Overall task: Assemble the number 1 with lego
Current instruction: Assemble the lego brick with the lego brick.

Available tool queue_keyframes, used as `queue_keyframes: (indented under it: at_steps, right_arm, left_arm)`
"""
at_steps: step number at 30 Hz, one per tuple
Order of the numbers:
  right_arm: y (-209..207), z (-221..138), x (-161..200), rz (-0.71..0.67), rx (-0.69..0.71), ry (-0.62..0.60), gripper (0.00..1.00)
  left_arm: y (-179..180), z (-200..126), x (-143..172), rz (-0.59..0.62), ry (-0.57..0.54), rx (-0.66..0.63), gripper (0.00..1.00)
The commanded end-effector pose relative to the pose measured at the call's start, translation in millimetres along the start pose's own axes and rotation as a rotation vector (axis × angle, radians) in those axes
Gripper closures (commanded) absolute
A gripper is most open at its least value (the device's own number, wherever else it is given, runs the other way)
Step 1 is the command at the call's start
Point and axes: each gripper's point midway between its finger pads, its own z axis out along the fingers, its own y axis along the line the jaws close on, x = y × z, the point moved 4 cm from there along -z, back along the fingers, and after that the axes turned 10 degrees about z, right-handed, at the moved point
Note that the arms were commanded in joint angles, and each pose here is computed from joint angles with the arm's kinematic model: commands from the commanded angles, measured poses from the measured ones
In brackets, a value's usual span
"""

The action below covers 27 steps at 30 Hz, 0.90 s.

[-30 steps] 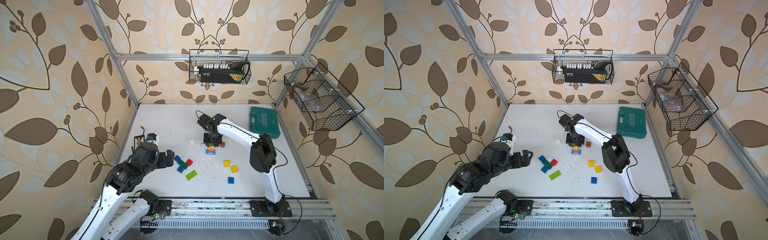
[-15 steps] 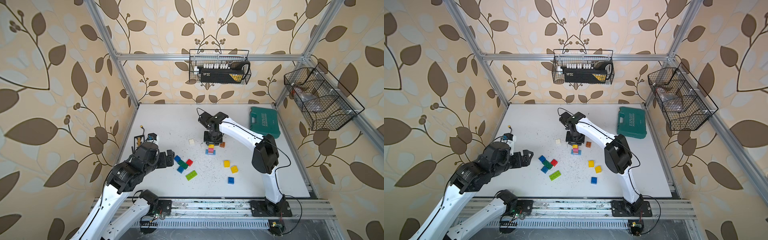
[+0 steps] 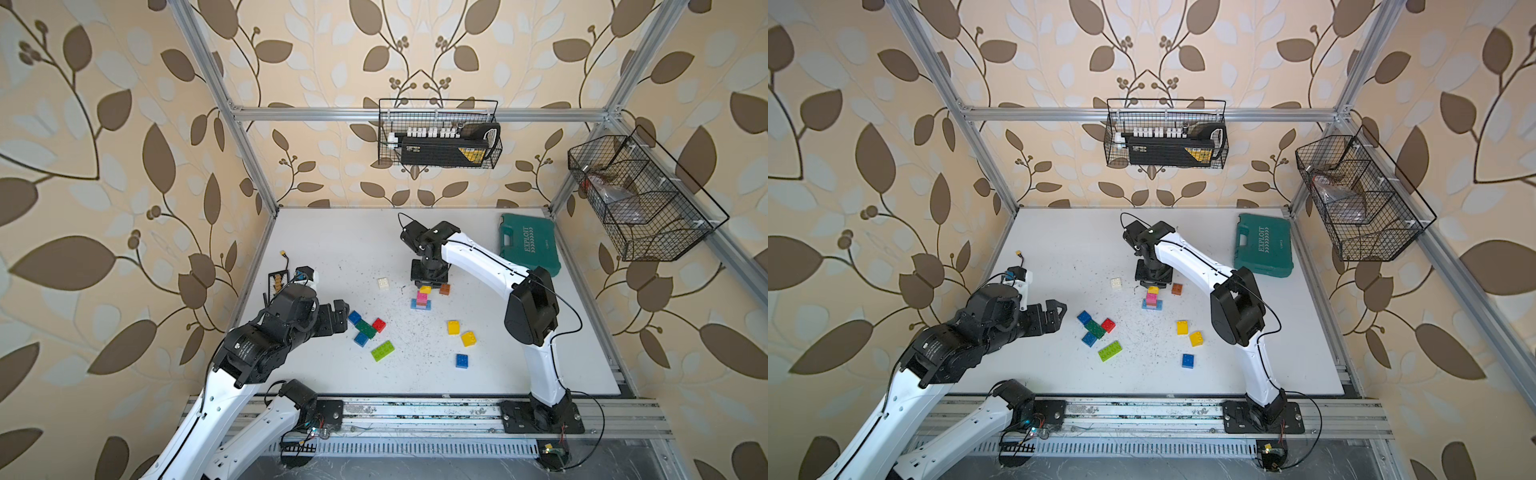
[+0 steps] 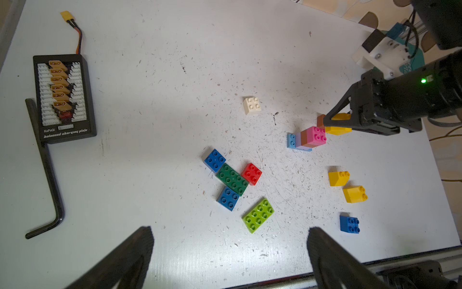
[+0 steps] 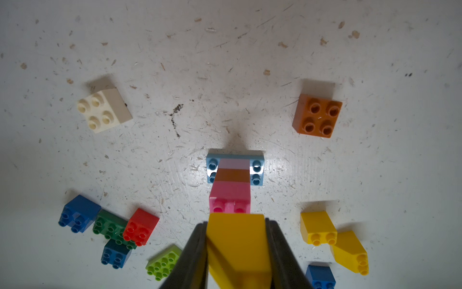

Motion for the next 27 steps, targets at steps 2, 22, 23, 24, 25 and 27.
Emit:
queue_keyframes:
  at_steps: [2, 22, 23, 24, 25, 27]
  right_arm:
    - [0.2, 10.3, -0.1, -0.004, 0.015, 0.011, 0.87]
    - [-1.3, 28.0, 10.9, -0.008, 0.051, 0.025, 0.87]
    - [-2.2, 29.5, 10.6, -0.006, 0.053, 0.028, 0.87]
    - [-2.4, 30.5, 10.6, -0.006, 0.054, 0.03, 0.87]
    - [-3.1, 32.0, 11.3, -0.006, 0.057, 0.033, 0.87]
    - [-3.1, 34.3, 12.2, -0.004, 0.054, 0.038, 0.87]
  left_arm:
    - [-3.8, -0.3, -3.2, 0.025, -0.016, 0.021, 0.01]
    - [-4.0, 0.7, -3.0, 0.026, -0.012, 0.021, 0.01]
    - [-4.0, 0.6, -3.1, 0.026, -0.012, 0.021, 0.01]
    - [-4.0, 0.6, -3.0, 0.026, -0.013, 0.021, 0.01]
    - [-4.2, 0.7, -3.1, 0.027, -0.013, 0.022, 0.01]
    - [-4.3, 0.7, -2.9, 0.027, -0.012, 0.023, 0.01]
